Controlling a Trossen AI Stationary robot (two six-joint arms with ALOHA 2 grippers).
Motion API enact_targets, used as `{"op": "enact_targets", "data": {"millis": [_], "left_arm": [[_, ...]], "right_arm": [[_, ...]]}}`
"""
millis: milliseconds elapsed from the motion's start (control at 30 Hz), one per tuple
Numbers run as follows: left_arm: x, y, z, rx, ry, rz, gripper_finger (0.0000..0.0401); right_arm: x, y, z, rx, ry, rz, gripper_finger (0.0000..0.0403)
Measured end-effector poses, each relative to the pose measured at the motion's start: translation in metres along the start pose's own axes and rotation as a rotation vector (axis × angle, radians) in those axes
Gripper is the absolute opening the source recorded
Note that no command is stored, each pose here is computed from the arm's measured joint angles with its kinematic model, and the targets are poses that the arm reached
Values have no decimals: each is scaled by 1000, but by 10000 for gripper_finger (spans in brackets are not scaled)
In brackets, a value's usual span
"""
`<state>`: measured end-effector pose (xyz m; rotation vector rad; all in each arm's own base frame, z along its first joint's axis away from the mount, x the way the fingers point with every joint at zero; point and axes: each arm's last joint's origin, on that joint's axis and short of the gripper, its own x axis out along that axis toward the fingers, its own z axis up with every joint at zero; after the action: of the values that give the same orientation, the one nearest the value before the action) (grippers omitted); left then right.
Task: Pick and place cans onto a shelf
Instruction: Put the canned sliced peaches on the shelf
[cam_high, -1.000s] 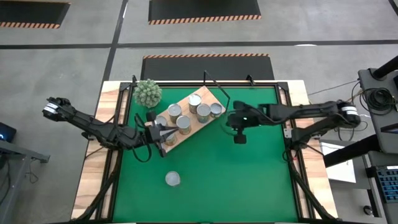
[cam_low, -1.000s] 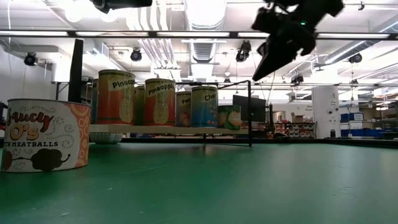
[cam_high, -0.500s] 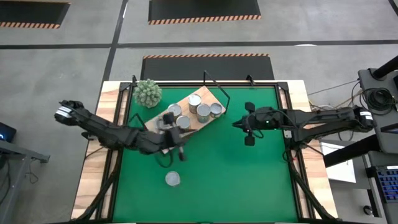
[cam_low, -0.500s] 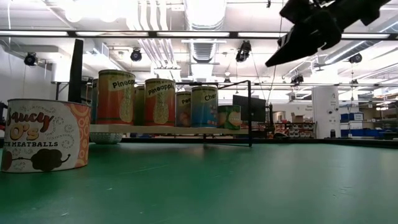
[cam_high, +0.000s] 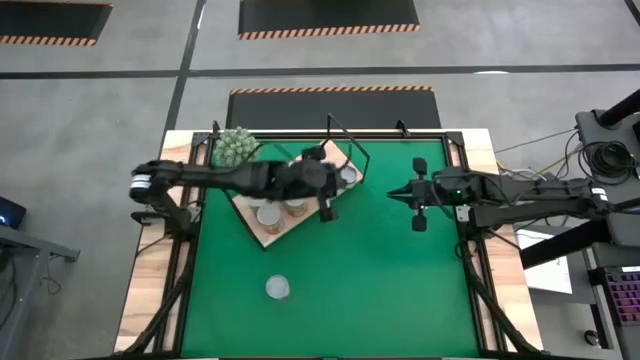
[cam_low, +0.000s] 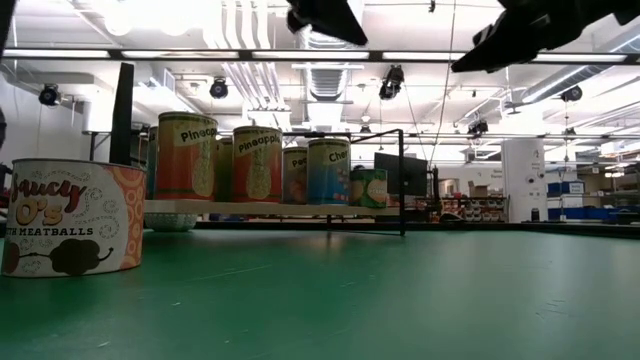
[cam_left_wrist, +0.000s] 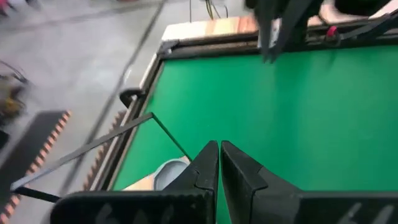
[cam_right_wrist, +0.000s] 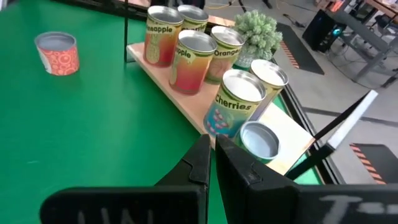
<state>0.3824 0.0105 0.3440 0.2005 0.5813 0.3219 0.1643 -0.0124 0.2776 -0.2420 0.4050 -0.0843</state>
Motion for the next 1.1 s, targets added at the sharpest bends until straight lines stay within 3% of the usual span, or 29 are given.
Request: {"op": "enact_targets", "data": {"millis": [233,367,733,967,1100], "left_arm": [[39,33,10,-160,88,-68,0],[62,34,5,-250,134,-53,0],[116,19,-1,-288,247,-99,0],[153,4,-10,-221,466,-138,0],[166,1,-17,-192,486,-137,0]], "right_arm": [[-12,-1,-1,18,-36,-9,12],[-13,-1,-2,15,-34,-9,12],[-13,-2,4,59,-99,-23,12],[-13,-2,4,68,-96,-21,12],[-13,-2,4,68,-95,-21,12]]}}
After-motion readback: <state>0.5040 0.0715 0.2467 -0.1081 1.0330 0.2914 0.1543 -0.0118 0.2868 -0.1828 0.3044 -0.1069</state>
